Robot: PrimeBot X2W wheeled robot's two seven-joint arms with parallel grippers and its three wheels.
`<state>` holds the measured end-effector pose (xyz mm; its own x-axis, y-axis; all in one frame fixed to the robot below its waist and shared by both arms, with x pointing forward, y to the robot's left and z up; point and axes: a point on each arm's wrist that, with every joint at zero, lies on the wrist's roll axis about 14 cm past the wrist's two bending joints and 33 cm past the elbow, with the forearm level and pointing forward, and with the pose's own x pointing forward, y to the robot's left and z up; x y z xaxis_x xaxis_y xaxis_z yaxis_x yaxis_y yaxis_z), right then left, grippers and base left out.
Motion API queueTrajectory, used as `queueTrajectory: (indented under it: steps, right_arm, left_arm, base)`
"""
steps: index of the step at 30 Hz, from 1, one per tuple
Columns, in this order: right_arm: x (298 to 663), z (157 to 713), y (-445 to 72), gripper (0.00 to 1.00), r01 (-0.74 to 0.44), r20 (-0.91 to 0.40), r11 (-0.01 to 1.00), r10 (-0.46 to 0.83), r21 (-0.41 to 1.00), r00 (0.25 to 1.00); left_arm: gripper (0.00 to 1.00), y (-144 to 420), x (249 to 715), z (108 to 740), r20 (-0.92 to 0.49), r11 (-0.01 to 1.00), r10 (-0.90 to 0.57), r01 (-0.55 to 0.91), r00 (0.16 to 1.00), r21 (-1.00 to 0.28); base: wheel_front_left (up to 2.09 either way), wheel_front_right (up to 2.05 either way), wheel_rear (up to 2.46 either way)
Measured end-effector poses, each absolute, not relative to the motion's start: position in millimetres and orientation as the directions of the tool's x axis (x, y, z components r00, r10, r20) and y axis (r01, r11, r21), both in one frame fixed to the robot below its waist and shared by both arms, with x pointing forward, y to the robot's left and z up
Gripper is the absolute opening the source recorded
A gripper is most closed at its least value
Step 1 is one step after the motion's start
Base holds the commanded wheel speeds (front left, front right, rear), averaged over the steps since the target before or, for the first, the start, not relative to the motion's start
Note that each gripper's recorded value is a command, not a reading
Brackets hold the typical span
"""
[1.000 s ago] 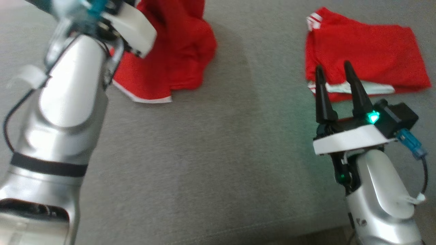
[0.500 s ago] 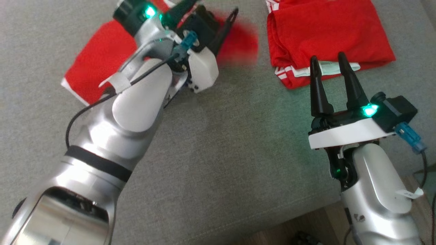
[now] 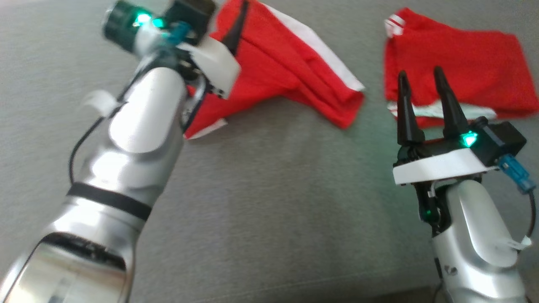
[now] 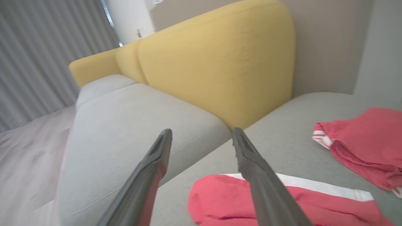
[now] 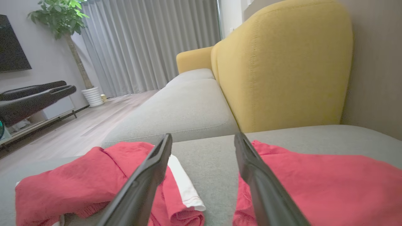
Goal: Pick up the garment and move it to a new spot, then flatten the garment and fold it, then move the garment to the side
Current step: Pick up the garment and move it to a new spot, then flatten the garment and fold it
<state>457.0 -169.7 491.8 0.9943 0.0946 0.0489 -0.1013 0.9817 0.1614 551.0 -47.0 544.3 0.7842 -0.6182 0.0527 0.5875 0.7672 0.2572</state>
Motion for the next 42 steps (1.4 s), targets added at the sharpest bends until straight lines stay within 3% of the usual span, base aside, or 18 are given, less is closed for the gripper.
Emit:
queueTrajectory:
  steps: [7,15,26,37,42]
  right_arm:
    - [459.0,488.0,-137.0,1.0,-0.176,0.044,0.973,0.172,0.148,0.984]
    - [463.1,495.0,-91.1,1.0,-0.287,0.065,0.95,0.281,0.123,0.957]
    - [439.8,487.7,-75.2,1.0,-0.328,0.024,0.937,0.327,0.124,0.945]
    - [432.0,490.9,-79.2,1.0,-0.325,0.019,0.939,0.325,0.116,0.946]
    - [426.9,488.0,-60.6,1.0,-0.379,0.003,0.918,0.381,0.115,0.924]
  left_arm:
    - [1.0,71.0,541.4,549.2,0.081,0.934,-0.344,0.332,0.935,0.132]
    - [1.0,180.9,471.7,533.1,0.073,0.996,-0.075,0.072,0.995,0.044]
    - [1.0,201.5,378.6,517.4,0.082,0.997,0.035,-0.029,0.996,-0.072]
    - [1.0,200.9,373.5,529.3,0.132,0.993,0.063,-0.048,0.989,-0.111]
    - [1.0,206.7,375.9,526.8,0.126,0.991,0.081,-0.066,0.989,-0.118]
  base:
    - [0.0,0.0,0.0]
    - [0.0,0.0,0.0]
    - [0.0,0.0,0.0]
    - [0.0,0.0,0.0]
    - [0.0,0.0,0.0]
